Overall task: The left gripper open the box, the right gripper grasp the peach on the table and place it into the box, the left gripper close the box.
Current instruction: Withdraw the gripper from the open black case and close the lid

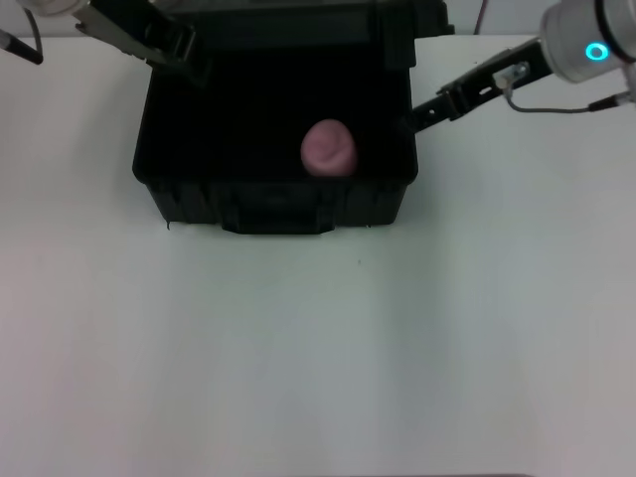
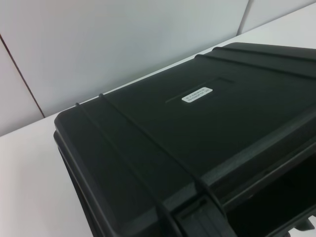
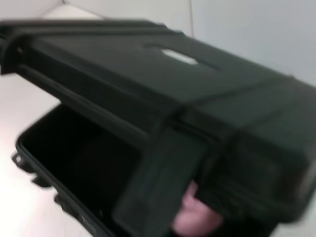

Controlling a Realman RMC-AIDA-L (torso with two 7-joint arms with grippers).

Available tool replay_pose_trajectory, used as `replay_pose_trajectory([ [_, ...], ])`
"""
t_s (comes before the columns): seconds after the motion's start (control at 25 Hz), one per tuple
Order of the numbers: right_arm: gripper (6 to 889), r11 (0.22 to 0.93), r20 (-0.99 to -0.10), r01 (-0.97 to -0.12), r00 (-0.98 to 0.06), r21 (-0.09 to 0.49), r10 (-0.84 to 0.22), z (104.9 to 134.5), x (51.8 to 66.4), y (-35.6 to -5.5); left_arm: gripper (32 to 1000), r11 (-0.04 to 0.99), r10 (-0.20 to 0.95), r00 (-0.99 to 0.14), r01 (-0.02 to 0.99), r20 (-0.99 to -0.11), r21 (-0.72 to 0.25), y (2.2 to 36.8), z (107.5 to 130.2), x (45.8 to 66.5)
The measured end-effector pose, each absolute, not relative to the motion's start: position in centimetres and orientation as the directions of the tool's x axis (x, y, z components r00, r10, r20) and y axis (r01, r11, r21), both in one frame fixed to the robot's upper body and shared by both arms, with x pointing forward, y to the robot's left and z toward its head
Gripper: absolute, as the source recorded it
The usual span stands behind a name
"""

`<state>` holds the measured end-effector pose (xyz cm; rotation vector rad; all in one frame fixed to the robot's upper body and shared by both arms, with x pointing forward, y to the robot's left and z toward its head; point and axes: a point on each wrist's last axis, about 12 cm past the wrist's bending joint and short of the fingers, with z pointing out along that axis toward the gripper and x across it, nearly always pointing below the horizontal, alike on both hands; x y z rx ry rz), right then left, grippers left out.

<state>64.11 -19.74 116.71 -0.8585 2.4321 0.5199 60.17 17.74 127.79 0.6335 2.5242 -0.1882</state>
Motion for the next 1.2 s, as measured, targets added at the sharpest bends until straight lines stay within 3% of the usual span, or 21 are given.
replay_pose_trajectory([
  [0.24,855,0.74,-0.484,-0.646,-0.716,0.187,-0.503,117.4,63.6,-21.3,404,0.881,0.401,-0.753,0.474,-0.522,-0.006,17.8,127.8,60.2],
  [0.72,855,0.769,-0.323,-0.626,-0.76,0.128,-0.565,117.9,62.5,-23.0,405,0.879,0.404,-0.752,0.476,-0.52,-0.005,17.7,127.8,60.1],
  [1.2,855,0.787,-0.259,-0.609,-0.778,0.094,-0.572,117.2,62.2,-23.7,404,0.876,0.41,-0.748,0.482,-0.522,-0.003,17.6,127.9,60.1],
])
